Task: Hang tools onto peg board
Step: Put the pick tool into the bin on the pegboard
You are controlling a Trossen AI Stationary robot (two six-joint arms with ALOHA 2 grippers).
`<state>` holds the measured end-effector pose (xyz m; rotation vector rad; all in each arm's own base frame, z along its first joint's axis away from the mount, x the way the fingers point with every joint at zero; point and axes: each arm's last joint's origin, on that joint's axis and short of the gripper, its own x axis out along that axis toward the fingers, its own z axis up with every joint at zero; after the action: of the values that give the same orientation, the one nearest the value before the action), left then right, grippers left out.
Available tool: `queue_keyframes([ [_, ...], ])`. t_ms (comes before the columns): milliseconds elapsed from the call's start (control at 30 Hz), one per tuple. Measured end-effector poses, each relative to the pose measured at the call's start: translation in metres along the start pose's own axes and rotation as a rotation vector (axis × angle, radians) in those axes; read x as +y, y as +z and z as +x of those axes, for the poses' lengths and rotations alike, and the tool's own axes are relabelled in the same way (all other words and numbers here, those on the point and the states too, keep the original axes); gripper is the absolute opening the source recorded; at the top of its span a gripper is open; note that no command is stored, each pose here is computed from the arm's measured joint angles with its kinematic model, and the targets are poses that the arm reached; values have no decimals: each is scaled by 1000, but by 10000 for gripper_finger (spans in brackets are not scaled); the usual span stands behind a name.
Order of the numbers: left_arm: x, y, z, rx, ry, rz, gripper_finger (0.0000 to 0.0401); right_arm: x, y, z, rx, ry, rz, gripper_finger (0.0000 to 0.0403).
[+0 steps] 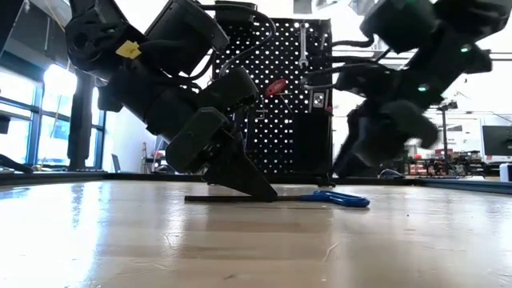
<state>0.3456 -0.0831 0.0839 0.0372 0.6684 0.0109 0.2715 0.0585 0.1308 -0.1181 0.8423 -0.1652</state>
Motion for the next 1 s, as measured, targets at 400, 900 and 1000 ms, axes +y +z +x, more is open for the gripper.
queue_keyframes([
  [400,0,0,0,-1,-1,-8,0,-26,6,19,-10,152,81,183],
  [900,-4,1,-1,-27,-4,31,74,-27,-11,53,69,148,197,142],
  [1000,-4,3,-1,-44,12,42,120,-27,-11,52,70,157,210,101],
])
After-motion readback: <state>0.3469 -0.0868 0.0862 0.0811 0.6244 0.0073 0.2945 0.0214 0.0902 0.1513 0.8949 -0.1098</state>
